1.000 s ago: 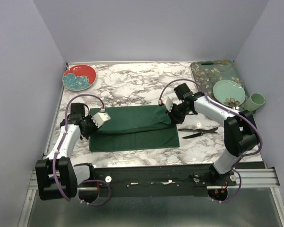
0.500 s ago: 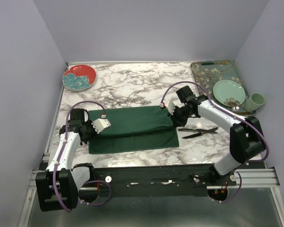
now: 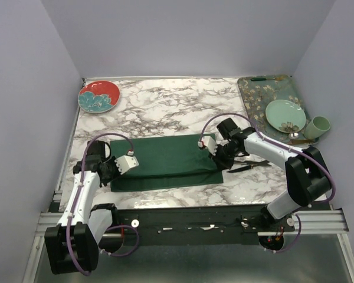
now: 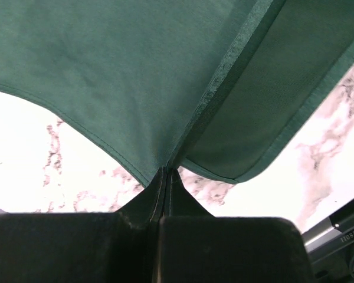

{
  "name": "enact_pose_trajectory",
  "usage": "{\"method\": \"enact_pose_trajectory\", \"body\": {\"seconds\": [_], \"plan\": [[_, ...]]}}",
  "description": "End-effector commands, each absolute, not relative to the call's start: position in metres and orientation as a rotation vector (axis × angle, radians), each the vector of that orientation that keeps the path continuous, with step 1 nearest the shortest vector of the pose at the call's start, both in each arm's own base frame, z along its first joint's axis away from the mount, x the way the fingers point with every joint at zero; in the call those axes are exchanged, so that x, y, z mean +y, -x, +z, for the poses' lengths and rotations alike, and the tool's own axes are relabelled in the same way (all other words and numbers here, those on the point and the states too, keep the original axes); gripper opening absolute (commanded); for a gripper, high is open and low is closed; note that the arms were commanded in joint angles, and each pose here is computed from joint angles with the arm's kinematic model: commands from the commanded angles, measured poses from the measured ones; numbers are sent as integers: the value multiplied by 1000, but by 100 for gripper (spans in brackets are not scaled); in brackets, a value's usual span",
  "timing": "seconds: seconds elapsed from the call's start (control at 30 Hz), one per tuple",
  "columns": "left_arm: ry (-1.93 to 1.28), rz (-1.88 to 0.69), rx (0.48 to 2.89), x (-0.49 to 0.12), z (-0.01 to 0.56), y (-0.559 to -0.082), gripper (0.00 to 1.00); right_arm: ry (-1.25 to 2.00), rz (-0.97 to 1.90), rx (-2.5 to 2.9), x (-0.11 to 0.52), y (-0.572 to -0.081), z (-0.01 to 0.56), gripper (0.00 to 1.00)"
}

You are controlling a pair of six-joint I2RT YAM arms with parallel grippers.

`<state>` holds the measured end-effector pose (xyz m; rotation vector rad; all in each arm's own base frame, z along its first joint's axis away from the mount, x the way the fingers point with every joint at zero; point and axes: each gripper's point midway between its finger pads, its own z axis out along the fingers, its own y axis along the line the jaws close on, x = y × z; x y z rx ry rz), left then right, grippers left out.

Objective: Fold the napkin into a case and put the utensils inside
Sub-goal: Fold and flatten the napkin into a folded napkin.

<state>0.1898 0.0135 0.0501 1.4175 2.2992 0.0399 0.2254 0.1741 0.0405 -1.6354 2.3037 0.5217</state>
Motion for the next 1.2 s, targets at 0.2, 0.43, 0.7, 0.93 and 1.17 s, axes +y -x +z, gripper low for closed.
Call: {"method": "enact_pose_trajectory", "body": {"seconds": [0.2, 0.43, 0.7, 0.93, 1.17], "plan": [[-1486, 53, 2305, 17, 48, -168, 0, 1678, 481, 2289, 169, -221, 41, 1], [-1509, 53, 2302, 17, 44, -163, 22, 1714, 503, 2306, 167, -215, 37, 13], [-1448, 75, 2162, 5, 83, -177, 48, 1689, 573, 2211, 181, -216, 90, 66], [-1284, -14, 2134, -11, 119, -206, 57, 1612, 584, 2215, 198, -241, 113, 70], [-1053, 1, 2300, 5, 109, -257, 53, 1410, 534, 2355, 227, -300, 97, 65]]}}
